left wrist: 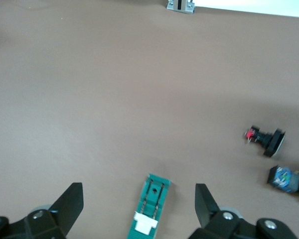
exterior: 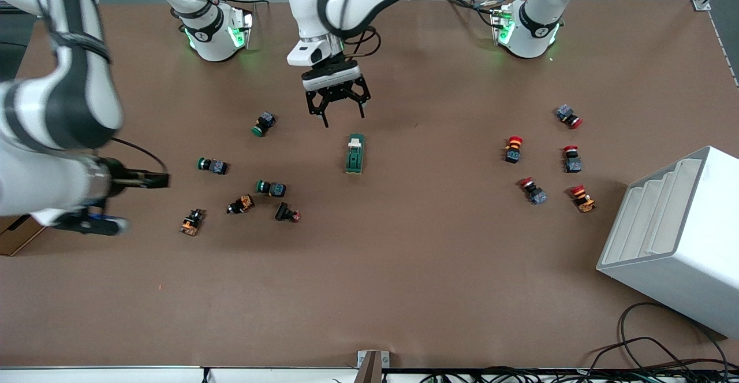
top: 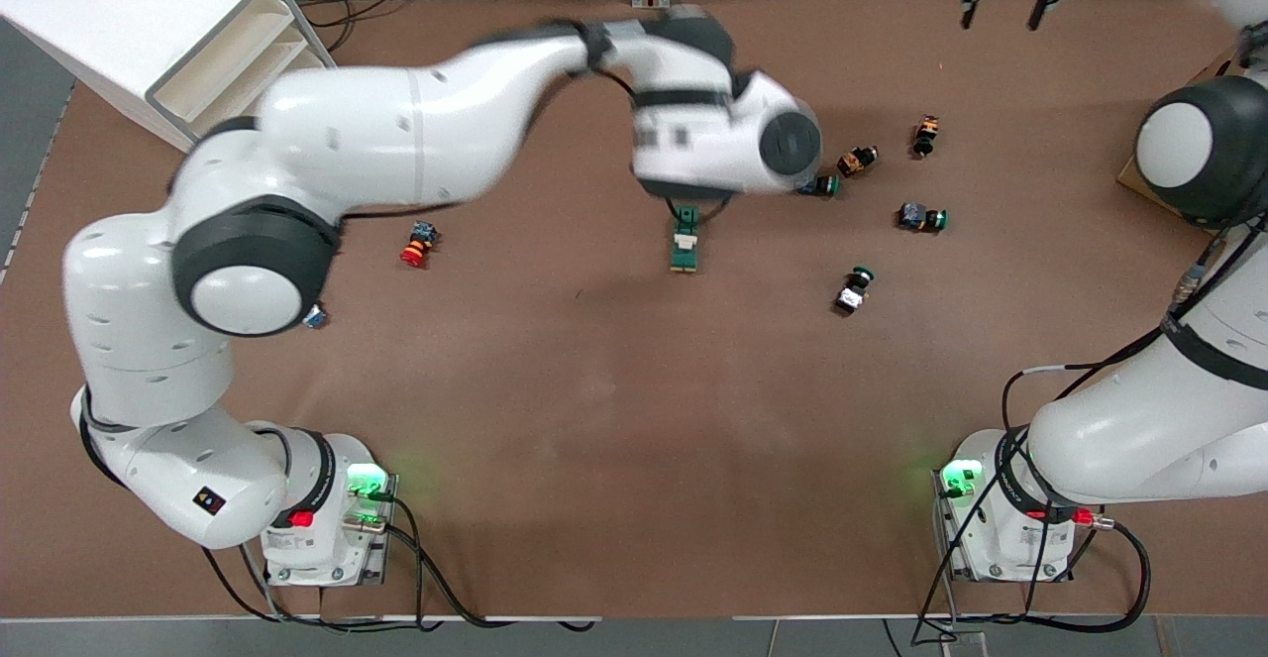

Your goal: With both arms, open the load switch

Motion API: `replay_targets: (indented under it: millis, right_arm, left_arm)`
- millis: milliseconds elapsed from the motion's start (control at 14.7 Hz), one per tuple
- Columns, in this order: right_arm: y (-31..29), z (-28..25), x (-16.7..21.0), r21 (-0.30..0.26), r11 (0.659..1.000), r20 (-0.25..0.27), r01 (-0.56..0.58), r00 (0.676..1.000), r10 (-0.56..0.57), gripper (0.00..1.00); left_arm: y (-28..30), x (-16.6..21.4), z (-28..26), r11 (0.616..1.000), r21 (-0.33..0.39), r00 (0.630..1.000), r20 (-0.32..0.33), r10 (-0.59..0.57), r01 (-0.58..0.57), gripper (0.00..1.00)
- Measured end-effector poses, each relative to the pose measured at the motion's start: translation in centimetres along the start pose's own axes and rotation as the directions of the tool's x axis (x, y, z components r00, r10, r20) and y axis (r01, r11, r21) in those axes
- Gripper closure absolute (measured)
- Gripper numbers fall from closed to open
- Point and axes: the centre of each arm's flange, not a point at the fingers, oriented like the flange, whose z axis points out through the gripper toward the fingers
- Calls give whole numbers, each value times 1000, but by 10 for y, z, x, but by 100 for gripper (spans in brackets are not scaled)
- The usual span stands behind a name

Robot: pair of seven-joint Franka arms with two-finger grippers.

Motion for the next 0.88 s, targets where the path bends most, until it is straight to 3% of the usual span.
replay_targets:
  millis: [204,407,679,883]
  right_arm:
    - [14,-25,-16,-42,999,-50,5,999,-7,0]
    - [19,-32,-20,-47,999,-67,22,997,-25,0]
    - [59,-37,-17,36,998,-77,45,996,-42,0]
    - [62,-39,-18,55,997,-82,56,995,-51,0]
  left_arm:
    - [-39,103,-36,999,-37,994,107,-18,22,0]
    - [-88,176,-41,999,-8,982,188,-33,35,0]
    - [-158,268,-41,995,-76,948,317,-35,62,0]
    - [-255,340,-54,991,-107,931,362,-33,76,0]
